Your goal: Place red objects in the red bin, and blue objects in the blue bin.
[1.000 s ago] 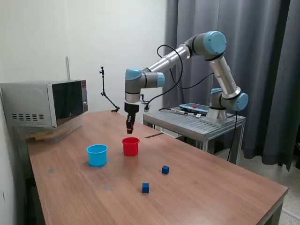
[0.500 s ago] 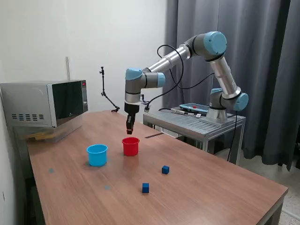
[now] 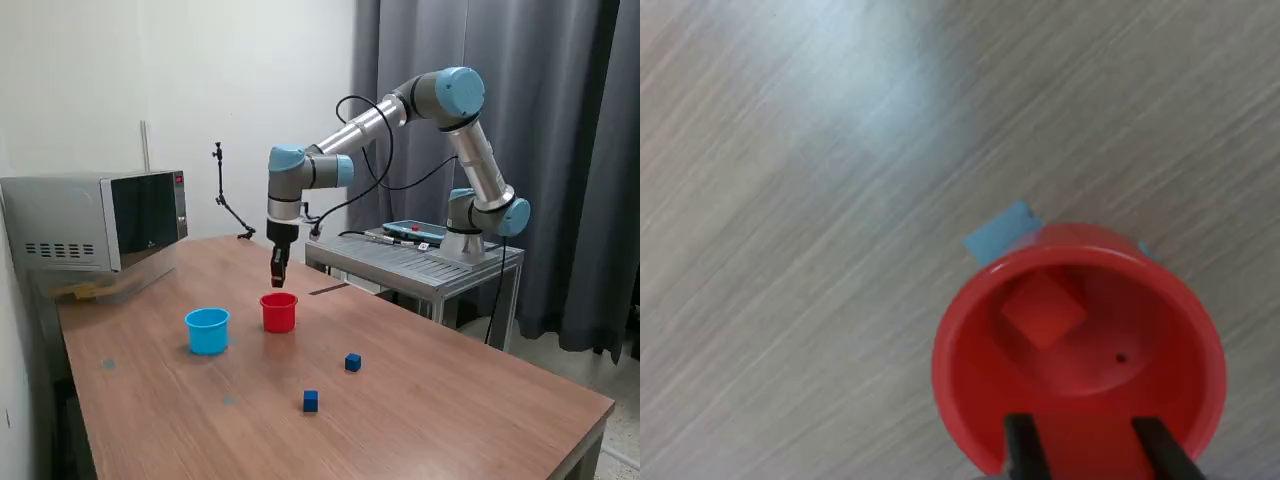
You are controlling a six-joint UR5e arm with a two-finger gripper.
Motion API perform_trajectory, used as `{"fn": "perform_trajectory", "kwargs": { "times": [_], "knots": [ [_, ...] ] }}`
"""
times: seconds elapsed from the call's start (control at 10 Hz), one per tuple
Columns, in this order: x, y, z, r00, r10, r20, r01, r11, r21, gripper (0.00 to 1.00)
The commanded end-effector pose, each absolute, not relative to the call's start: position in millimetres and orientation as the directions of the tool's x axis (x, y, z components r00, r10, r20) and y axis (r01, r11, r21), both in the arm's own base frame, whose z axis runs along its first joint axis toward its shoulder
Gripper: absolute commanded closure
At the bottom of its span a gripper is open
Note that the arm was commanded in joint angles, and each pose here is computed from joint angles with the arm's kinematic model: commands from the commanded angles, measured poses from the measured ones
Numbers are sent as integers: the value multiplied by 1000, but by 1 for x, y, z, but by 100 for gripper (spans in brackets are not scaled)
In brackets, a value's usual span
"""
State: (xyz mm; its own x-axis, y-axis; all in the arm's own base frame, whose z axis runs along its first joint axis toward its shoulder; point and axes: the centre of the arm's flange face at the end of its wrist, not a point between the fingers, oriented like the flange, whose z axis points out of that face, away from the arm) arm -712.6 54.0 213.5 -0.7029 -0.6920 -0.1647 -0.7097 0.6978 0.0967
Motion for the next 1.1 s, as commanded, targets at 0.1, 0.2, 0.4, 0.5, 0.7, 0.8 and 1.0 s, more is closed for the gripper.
{"fn": "perform_trajectory", "kwargs": {
  "times": [0.1, 0.2, 0.4, 0.5, 0.7, 0.8, 1.0],
  "knots": [
    [-713, 52, 214, -702, -693, -166, -711, 697, 97, 100],
    [-712, 52, 212, -702, -692, -168, -710, 698, 94, 100],
    [-712, 52, 212, -702, -692, -168, -710, 698, 94, 0],
    [-712, 51, 212, -701, -693, -168, -711, 697, 94, 0],
    [-713, 51, 213, -703, -692, -165, -710, 698, 95, 0],
    [-713, 51, 212, -702, -692, -166, -710, 698, 94, 0],
    [-719, 44, 224, -697, -701, -152, -717, 688, 114, 0]
  ]
}}
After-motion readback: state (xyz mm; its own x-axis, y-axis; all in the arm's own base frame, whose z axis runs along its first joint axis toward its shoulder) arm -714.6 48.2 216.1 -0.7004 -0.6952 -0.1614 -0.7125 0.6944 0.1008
